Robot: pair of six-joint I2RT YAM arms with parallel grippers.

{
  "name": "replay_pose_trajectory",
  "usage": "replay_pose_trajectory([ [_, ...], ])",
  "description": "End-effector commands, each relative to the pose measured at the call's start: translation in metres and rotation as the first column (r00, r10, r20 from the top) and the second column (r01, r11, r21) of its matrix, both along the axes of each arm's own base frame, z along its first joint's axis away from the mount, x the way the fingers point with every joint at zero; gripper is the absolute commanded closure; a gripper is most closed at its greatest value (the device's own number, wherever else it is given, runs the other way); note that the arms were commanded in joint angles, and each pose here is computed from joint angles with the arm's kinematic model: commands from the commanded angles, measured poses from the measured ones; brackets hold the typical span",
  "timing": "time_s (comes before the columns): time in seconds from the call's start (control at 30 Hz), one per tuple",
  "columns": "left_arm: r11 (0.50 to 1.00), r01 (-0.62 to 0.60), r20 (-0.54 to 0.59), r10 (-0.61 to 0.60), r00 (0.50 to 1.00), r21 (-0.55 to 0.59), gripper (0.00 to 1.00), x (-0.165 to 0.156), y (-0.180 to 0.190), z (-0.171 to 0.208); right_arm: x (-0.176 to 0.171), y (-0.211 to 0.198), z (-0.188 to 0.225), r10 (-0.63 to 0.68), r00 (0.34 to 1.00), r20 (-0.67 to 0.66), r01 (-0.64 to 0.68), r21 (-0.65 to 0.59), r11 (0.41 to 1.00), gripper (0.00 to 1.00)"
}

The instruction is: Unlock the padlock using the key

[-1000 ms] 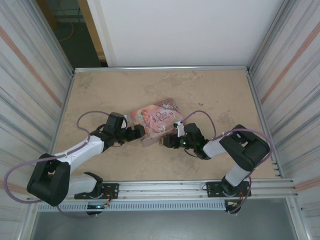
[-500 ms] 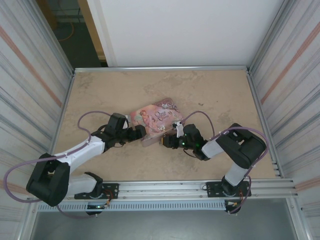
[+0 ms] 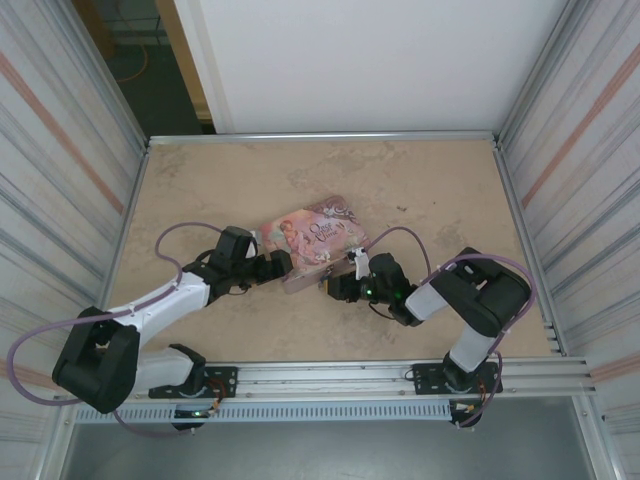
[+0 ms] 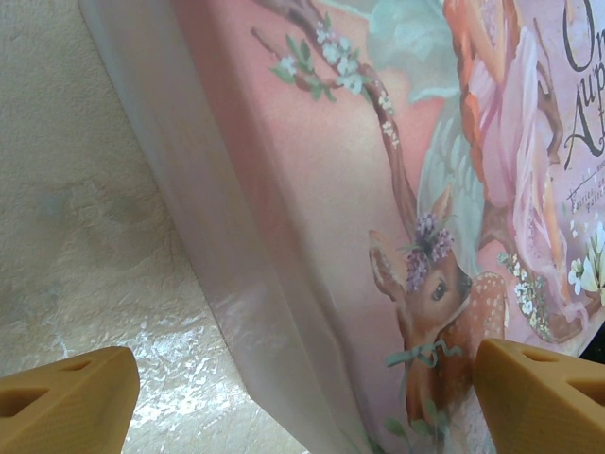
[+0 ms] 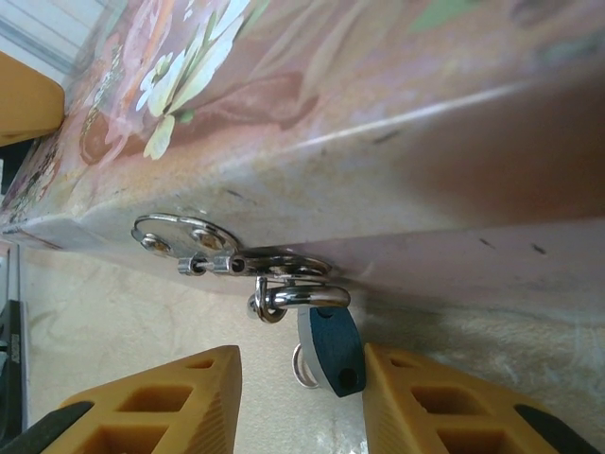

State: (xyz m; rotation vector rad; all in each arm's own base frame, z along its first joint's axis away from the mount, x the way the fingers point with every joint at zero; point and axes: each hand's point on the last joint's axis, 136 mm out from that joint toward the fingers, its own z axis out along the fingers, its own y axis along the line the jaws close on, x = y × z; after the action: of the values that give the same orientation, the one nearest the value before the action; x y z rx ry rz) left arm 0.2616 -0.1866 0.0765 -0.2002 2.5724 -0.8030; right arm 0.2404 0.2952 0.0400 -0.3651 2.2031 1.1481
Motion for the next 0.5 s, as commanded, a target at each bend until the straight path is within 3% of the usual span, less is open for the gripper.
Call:
replay_pose_trajectory([
  [0.0,0.999,0.014,-0.060,-0.010,0.998,0.053,0.09,-0.015,0.006,-0.015,-0.011,-0.007,-0.030,-0.007,0.995,-0.097,0.000,-0.078,0.997,0.67],
  [0.47,0.998,0.016,-0.072,-0.012,0.997,0.056,0.09,-0.018,0.007,-0.018,-0.004,-0.012,-0.020,-0.057,0.992,-0.109,0.053,-0.039,0.998,0.98],
])
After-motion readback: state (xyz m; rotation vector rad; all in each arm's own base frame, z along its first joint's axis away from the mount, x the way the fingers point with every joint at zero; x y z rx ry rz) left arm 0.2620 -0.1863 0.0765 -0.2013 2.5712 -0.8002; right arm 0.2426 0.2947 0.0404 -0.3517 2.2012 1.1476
